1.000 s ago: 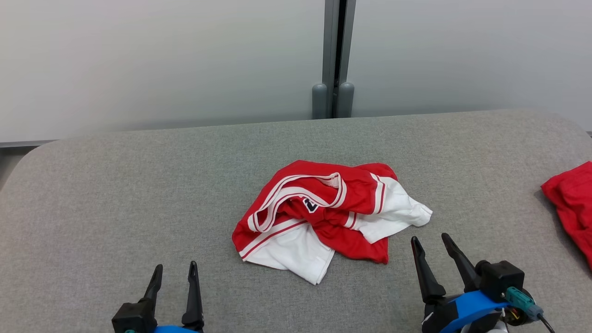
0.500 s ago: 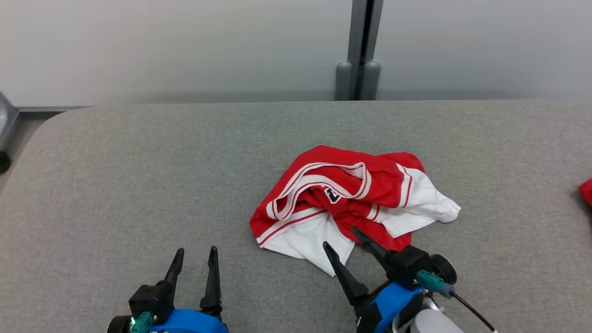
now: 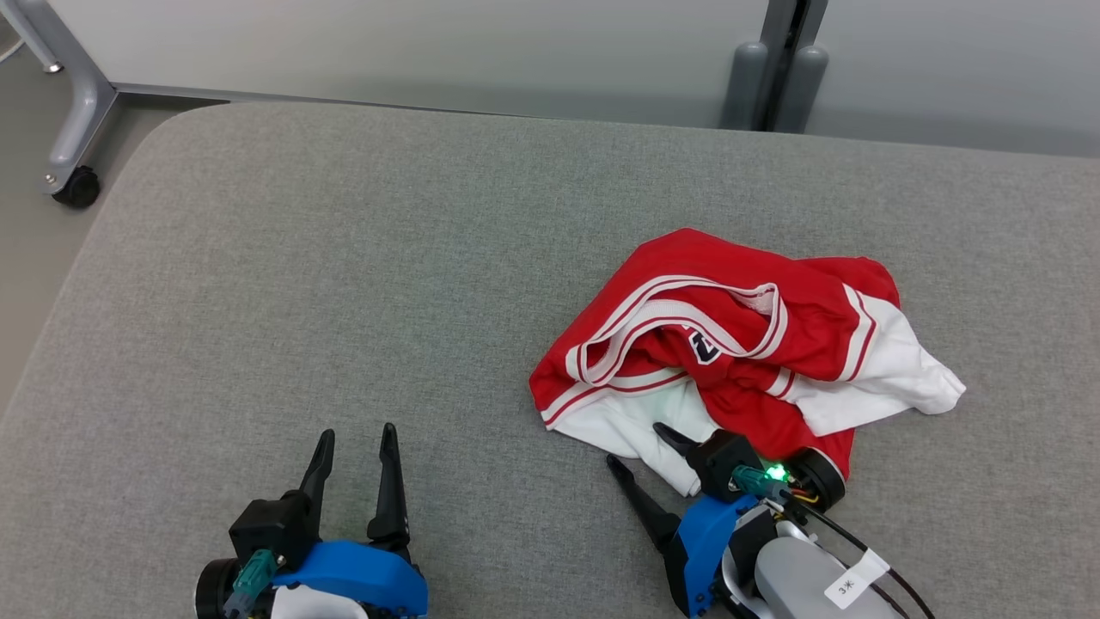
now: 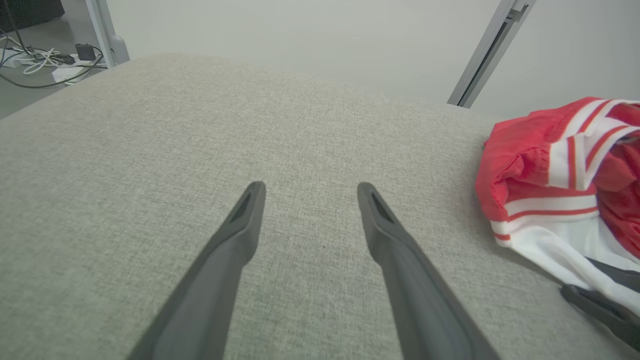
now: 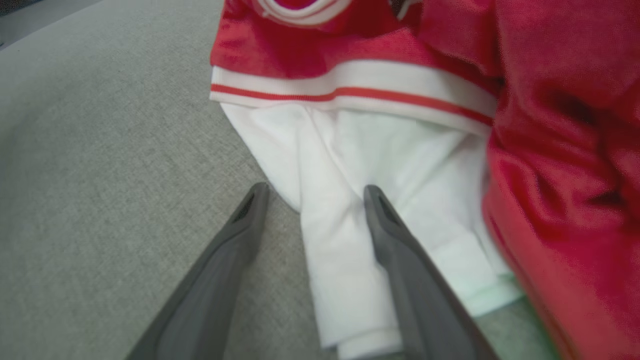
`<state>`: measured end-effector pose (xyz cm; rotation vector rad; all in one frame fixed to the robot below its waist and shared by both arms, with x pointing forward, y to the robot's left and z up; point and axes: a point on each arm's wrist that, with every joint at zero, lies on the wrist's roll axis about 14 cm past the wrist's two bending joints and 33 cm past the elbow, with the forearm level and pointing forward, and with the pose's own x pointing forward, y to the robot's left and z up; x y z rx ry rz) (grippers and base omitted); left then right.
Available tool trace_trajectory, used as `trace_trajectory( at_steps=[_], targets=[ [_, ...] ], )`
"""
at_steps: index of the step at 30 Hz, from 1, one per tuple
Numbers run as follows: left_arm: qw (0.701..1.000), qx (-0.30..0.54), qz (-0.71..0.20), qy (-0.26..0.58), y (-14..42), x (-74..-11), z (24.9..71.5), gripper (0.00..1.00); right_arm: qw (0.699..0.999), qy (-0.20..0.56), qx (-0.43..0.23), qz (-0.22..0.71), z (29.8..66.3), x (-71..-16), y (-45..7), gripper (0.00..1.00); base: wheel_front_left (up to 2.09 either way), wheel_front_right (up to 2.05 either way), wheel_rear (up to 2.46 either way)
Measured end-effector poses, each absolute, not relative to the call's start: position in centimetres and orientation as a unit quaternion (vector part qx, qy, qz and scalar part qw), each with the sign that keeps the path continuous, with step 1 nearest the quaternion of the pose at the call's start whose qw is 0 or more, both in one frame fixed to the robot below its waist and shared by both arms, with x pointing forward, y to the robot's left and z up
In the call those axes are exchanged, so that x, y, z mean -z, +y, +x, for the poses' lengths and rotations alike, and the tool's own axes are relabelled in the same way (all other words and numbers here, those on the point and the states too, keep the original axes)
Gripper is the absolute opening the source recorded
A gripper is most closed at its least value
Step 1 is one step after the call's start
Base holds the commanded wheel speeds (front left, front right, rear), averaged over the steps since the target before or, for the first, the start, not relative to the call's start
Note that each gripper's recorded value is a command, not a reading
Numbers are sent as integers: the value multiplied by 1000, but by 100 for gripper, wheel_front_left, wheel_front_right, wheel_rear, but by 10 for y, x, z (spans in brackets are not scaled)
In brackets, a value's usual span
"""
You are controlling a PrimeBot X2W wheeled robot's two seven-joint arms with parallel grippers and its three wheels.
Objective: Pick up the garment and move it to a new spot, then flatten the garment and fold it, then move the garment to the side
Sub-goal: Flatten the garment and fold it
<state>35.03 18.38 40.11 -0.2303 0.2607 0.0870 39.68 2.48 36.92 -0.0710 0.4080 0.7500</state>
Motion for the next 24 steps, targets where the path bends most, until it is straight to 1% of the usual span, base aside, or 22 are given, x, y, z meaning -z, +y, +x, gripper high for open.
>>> trace_trajectory(
  at_steps=[1, 2, 3, 8, 10, 12, 14, 16, 17, 18, 20, 24],
  targets=[
    [984, -49, -116, 130, 187, -401, 351, 100, 904, 204, -374, -47, 398, -365, 29, 100, 0, 0, 0],
    [984, -49, -116, 130, 187, -401, 351, 100, 904, 204, -374, -47, 398, -365, 29, 71, 0, 0, 0],
    [983, -50, -115, 130, 187, -400, 352, 100, 901, 209, -378, -48, 396, -362, 31, 0, 0, 0, 0],
    [984, -52, -115, 129, 189, -401, 353, 100, 900, 211, -380, -33, 401, -365, 37, 0, 0, 0, 0],
    [984, -50, -116, 127, 188, -402, 354, 100, 902, 197, -384, -23, 405, -374, 42, 0, 0, 0, 0],
    [984, -49, -120, 123, 188, -405, 353, 100, 903, 160, -399, -6, 417, -399, 59, 0, 0, 0, 0],
    [984, -49, -123, 119, 188, -408, 351, 100, 903, 94, -419, 27, 436, -448, 85, 0, 0, 0, 0],
    [983, -54, -127, 118, 190, -409, 347, 100, 894, 15, -442, 77, 454, -515, 113, 0, 0, 0, 0],
    [982, -61, -132, 116, 193, -411, 341, 100, 874, -71, -471, 98, 462, -586, 137, 0, 0, 0, 0],
    [982, -64, -132, 117, 195, -411, 337, 100, 863, -106, -478, 123, 465, -620, 144, 0, 0, 0, 0],
    [981, -76, -137, 113, 200, -413, 330, 100, 839, -177, -497, 130, 464, -680, 156, 0, 0, 0, 0],
    [978, -102, -139, 115, 212, -412, 311, 100, 796, -304, -494, 170, 460, -797, 154, 0, 0, 0, 0]
  ],
)
